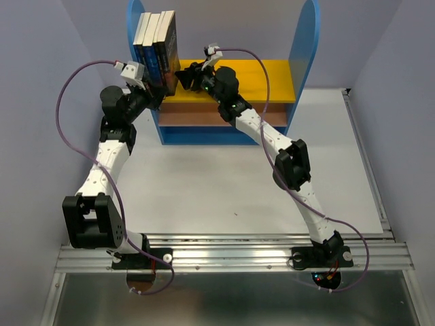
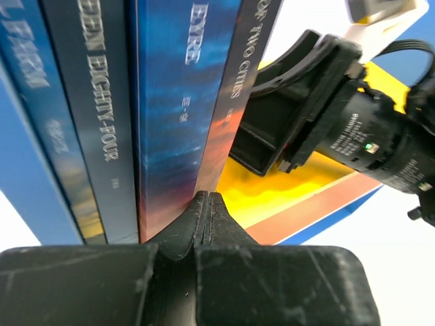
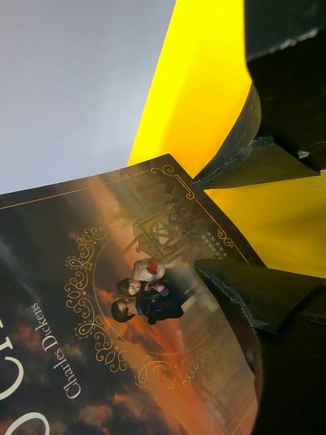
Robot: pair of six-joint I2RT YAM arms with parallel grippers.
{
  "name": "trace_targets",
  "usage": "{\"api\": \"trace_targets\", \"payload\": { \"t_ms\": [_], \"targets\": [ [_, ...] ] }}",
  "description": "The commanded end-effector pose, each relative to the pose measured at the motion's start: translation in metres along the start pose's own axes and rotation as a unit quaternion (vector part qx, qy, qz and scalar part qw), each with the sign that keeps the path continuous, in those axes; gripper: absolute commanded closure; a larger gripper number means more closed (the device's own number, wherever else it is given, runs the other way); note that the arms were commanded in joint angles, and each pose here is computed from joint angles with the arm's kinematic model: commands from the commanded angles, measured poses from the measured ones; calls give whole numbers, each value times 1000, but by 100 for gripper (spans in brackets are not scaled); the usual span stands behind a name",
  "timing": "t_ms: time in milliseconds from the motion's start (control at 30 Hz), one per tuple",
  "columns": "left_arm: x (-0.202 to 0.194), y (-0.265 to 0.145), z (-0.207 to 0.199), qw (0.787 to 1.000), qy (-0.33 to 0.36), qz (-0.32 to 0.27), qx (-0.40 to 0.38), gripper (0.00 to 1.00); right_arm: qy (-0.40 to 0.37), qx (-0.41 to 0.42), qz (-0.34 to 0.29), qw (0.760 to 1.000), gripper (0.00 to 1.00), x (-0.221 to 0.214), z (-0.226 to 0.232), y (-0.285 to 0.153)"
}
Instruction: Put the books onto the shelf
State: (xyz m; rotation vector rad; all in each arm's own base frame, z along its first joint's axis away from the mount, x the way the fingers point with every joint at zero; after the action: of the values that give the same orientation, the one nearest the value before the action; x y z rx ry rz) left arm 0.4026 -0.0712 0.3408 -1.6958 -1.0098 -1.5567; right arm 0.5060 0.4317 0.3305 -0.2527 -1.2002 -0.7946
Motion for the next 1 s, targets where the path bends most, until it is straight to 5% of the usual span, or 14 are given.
{"api": "trace_targets", "payload": {
  "t_ms": [0,967],
  "targets": [
    [37,-8,5,995,66,-64,-35,100,18,57,60,996,48,-28,44,-5],
    [38,-19,22,990,118,-30,-71,100,21,60,71,995,48,-29,46,-7]
  ]
}}
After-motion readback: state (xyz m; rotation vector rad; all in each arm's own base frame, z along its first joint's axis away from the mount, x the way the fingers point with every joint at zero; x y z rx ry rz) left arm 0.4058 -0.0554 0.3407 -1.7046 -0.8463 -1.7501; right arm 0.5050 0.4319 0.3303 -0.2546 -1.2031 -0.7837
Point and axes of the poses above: each gripper's point midway between its finger pads, its own y axis out along the fingers, its own z axis along the line the jaws close on, x = y × z, the point moved 6 cm from there along -y, back along the fingers, and after that the axes turned 5 degrees about y, right-handed, at the moved point
